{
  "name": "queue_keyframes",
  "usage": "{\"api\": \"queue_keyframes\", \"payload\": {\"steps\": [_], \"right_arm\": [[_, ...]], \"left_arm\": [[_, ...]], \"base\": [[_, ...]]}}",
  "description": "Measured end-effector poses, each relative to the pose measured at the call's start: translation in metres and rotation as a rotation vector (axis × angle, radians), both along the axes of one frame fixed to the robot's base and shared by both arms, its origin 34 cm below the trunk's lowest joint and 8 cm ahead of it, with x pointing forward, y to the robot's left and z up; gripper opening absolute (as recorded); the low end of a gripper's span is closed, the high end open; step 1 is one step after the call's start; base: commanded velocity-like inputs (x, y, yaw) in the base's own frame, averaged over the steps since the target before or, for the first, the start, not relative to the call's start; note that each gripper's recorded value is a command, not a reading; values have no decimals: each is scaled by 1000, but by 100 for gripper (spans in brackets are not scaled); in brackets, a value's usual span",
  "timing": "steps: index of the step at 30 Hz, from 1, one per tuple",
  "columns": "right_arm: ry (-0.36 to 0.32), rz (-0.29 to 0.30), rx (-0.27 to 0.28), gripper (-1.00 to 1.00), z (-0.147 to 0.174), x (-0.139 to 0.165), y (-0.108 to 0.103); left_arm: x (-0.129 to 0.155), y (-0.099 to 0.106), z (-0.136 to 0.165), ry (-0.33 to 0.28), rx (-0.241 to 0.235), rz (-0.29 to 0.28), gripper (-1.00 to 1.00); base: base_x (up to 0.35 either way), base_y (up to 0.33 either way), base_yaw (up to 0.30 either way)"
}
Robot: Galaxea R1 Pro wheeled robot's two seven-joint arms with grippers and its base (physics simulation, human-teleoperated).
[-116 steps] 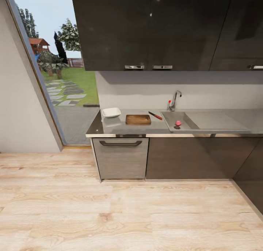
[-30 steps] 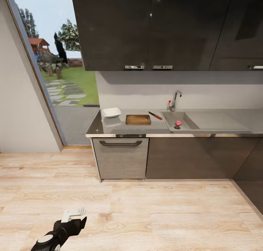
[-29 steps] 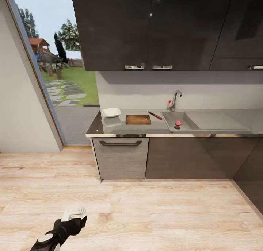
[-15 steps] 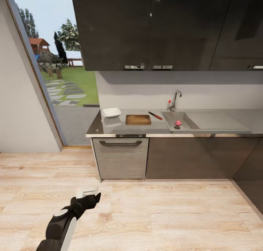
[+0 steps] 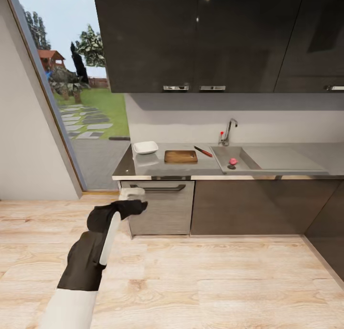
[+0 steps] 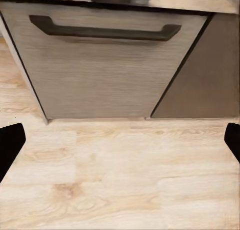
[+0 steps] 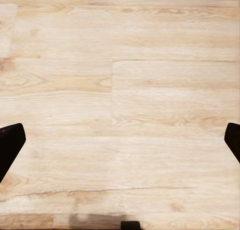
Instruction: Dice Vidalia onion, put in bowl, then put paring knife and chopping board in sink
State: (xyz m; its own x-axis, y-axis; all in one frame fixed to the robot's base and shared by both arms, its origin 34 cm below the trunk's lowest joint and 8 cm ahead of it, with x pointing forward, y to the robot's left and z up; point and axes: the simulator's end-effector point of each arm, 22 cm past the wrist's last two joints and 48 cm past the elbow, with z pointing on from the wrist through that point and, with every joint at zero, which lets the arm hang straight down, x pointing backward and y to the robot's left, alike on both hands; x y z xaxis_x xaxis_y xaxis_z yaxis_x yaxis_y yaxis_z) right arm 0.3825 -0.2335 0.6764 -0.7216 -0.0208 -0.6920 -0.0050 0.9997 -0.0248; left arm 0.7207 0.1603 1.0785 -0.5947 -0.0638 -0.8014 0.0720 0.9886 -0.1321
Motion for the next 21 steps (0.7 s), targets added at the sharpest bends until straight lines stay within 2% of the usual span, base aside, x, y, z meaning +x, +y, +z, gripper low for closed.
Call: {"api": "queue_keyframes", "payload": {"steps": [3, 7, 8, 9, 13, 17, 21], "right_arm": [[-1, -1, -10, 100, 0, 0, -8], [-2, 0, -13, 100, 0, 0, -10], [-2, 0, -14, 100, 0, 0, -11], [-3, -2, -15, 100, 0, 1, -12], [-3, -4, -18, 100, 0, 1, -13], [4, -2, -17, 100, -1, -1, -10], [5, -2, -13, 100, -1, -1, -8]], "left_arm": [[45, -8, 46, -35, 18, -20, 100], [72, -8, 74, -49, 42, -15, 100], [78, -4, 77, -44, 59, -2, 100], [85, 6, 81, -39, 94, 37, 100], [89, 17, 91, -51, 119, 75, 100], [90, 23, 127, -132, 111, 96, 100], [89, 26, 139, -158, 109, 102, 100]], "base": [[0, 0, 0], [0, 0, 0], [0, 0, 0], [0, 0, 0], [0, 0, 0], [0, 0, 0], [0, 0, 0]]}}
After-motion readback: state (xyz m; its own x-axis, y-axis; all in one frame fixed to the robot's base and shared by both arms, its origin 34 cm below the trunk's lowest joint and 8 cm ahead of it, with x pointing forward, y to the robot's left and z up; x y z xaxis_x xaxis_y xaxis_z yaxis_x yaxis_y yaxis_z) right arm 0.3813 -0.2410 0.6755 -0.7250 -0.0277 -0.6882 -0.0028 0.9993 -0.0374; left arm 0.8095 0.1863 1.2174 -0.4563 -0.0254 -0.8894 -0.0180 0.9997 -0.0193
